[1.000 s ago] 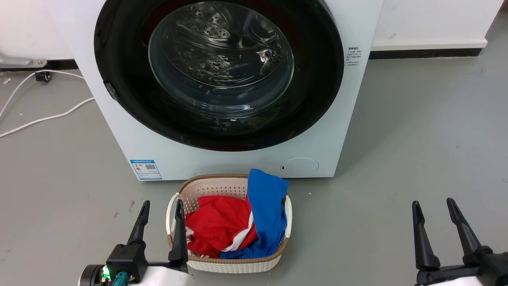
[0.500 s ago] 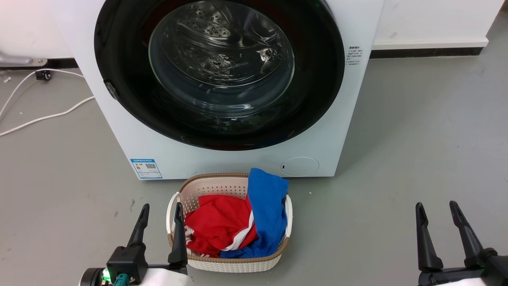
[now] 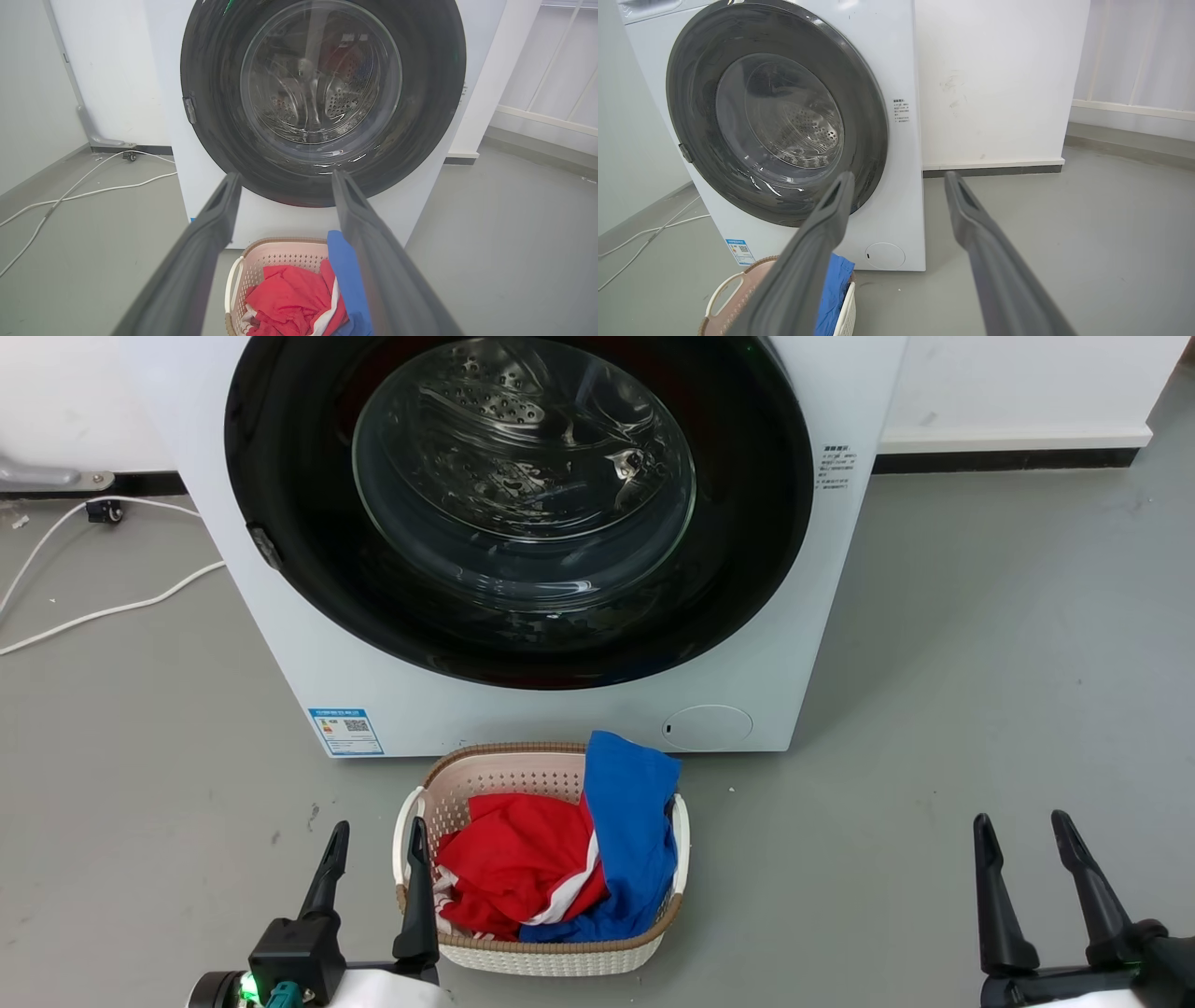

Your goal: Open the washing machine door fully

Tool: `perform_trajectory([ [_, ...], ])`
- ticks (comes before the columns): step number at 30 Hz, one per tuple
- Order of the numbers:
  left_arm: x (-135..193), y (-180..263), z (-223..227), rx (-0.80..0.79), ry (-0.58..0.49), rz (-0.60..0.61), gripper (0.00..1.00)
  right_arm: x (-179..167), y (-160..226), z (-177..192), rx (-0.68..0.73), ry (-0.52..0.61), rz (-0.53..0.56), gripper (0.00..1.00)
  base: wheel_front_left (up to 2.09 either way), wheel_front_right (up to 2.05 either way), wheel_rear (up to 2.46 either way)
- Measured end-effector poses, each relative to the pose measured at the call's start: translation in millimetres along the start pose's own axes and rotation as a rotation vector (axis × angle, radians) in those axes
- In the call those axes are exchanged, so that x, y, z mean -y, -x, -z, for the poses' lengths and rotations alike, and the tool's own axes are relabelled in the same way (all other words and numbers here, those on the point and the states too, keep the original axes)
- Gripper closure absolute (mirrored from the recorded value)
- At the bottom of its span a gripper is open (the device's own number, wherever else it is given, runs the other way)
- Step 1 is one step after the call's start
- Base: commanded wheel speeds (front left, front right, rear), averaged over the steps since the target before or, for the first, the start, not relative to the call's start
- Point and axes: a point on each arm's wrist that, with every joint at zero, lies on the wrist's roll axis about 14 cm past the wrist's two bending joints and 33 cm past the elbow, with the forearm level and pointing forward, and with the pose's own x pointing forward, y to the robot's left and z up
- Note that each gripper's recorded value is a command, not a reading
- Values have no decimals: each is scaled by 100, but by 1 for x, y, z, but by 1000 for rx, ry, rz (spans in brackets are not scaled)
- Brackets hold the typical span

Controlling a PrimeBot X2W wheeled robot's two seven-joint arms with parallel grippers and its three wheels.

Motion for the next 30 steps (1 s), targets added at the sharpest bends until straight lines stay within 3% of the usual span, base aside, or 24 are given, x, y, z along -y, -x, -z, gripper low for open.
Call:
perform_trajectory([
  [7,0,0,0,1,-1,-3,0,13,0,-8,39,-141,60,0,0,0,0],
  [15,-1,1,0,-1,-1,-2,0,37,2,-2,76,-503,187,0,0,0,0],
  [23,-2,2,0,-2,0,-6,0,18,3,18,56,-982,232,0,0,0,0],
  [30,-4,3,1,-3,0,-12,0,16,4,15,77,-1238,254,0,0,0,0],
])
